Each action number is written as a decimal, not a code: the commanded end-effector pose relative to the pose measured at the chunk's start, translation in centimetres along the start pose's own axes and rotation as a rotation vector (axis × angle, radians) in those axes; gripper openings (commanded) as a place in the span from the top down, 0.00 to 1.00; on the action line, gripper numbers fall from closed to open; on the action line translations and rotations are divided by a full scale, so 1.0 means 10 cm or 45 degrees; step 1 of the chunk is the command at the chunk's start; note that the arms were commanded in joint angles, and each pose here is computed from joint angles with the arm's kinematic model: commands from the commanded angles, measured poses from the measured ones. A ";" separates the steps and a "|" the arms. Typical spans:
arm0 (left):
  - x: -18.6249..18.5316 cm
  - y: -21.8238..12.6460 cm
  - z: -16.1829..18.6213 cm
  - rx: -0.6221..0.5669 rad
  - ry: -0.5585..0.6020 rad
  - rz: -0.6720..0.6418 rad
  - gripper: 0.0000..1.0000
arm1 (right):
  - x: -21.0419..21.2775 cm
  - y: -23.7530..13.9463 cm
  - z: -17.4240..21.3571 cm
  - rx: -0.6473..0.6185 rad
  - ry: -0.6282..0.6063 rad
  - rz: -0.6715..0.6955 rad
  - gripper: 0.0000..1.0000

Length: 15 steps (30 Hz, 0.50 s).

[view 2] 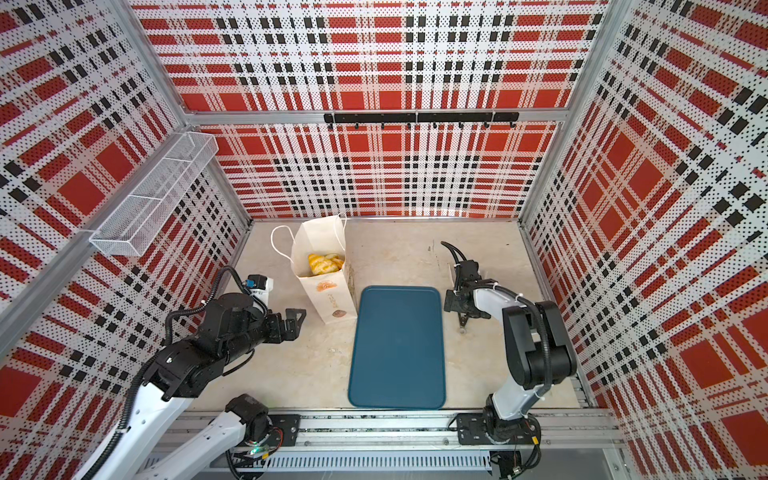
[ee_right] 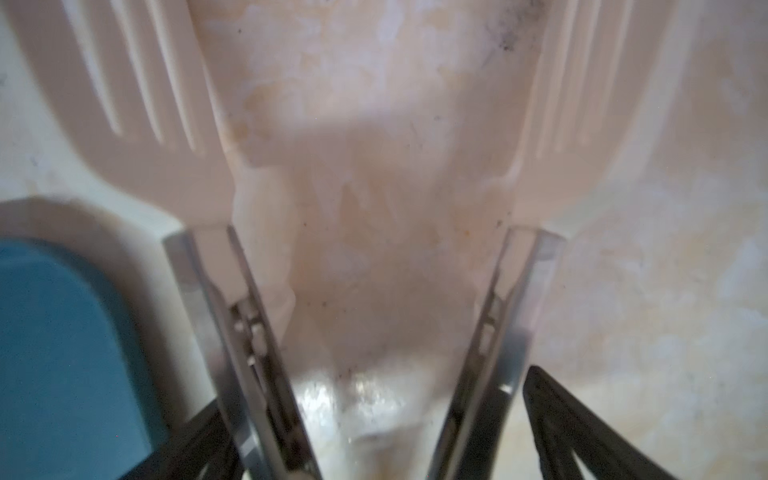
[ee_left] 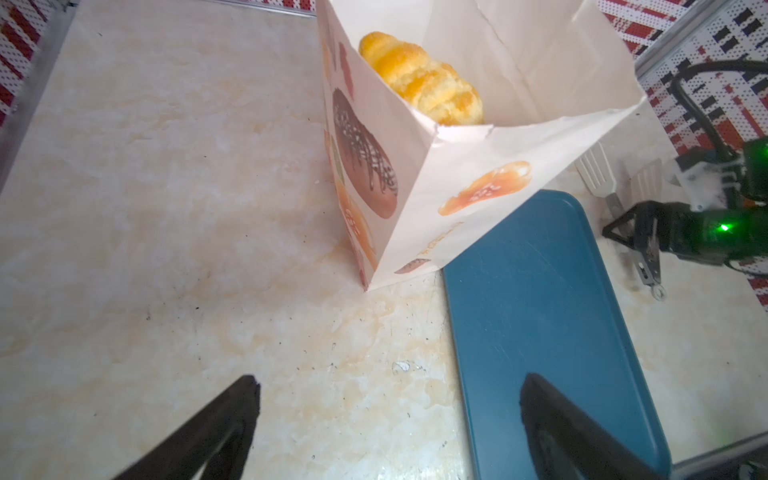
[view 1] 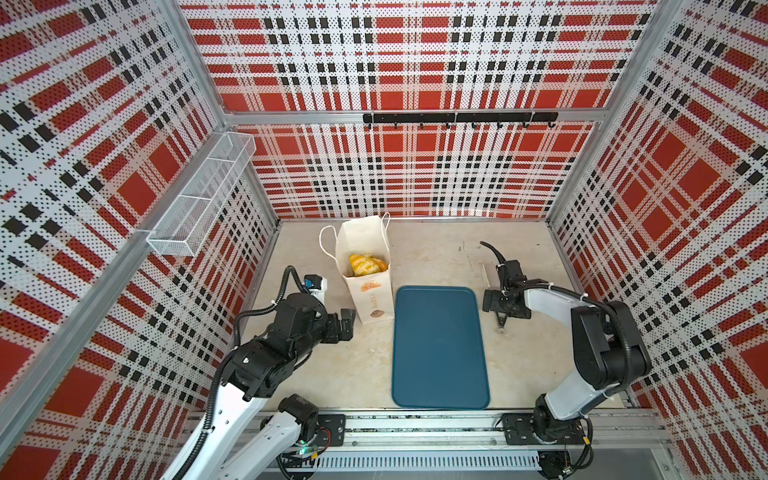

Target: Place the fake bread into the paper bag

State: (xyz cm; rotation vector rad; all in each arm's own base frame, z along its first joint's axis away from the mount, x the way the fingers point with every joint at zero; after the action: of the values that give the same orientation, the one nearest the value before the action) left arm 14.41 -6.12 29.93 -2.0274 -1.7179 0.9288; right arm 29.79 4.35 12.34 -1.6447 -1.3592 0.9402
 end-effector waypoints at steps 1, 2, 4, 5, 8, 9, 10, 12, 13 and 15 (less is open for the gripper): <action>0.09 0.07 -0.03 -0.089 -0.039 -0.120 0.00 | 0.04 -0.30 -0.06 -0.236 -0.018 -0.079 0.00; 0.11 0.09 -0.03 -0.100 -0.048 -0.150 0.01 | 0.03 -0.37 -0.04 -0.282 -0.028 -0.089 0.00; 0.17 0.14 -0.04 -0.129 -0.077 -0.225 0.01 | -0.02 -0.54 -0.02 -0.390 -0.044 -0.106 0.00; 0.21 0.16 -0.03 -0.144 -0.090 -0.267 0.00 | -0.04 -0.62 0.00 -0.444 -0.057 -0.112 0.00; 0.33 0.23 -0.03 -0.222 -0.132 -0.401 0.01 | -0.12 -0.88 0.05 -0.662 -0.113 -0.143 0.00; 0.36 0.25 -0.03 -0.255 -0.143 -0.436 0.01 | -0.14 -0.94 0.07 -0.738 -0.132 -0.148 0.00; 0.39 0.27 -0.03 -0.290 -0.152 -0.467 0.01 | -0.17 -1.00 0.10 -0.812 -0.142 -0.142 0.00; 0.44 0.33 -0.02 -0.368 -0.163 -0.512 0.01 | -0.23 -1.05 0.18 -0.948 -0.151 -0.090 0.00; 0.45 0.37 -0.01 -0.402 -0.158 -0.524 0.01 | -0.26 -1.06 0.21 -1.006 -0.159 -0.067 0.00; 0.49 0.48 0.01 -0.464 -0.139 -0.557 0.01 | -0.29 -1.04 0.29 -1.131 -0.179 -0.038 0.00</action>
State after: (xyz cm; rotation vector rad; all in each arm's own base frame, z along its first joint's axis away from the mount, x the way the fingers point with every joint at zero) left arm 17.16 -3.13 24.85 -1.7079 -2.2021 0.7548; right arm 22.57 3.31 20.10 -2.0284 -1.9577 0.5091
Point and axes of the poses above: each gripper's point midway between its finger pads, its own y axis out along the fingers, its own x axis along the line the jaws close on, z = x × y, the point moved 10 cm from there along -y, back along the fingers, and after that the axes turned 4 degrees about -y, right-handed, at the moved point
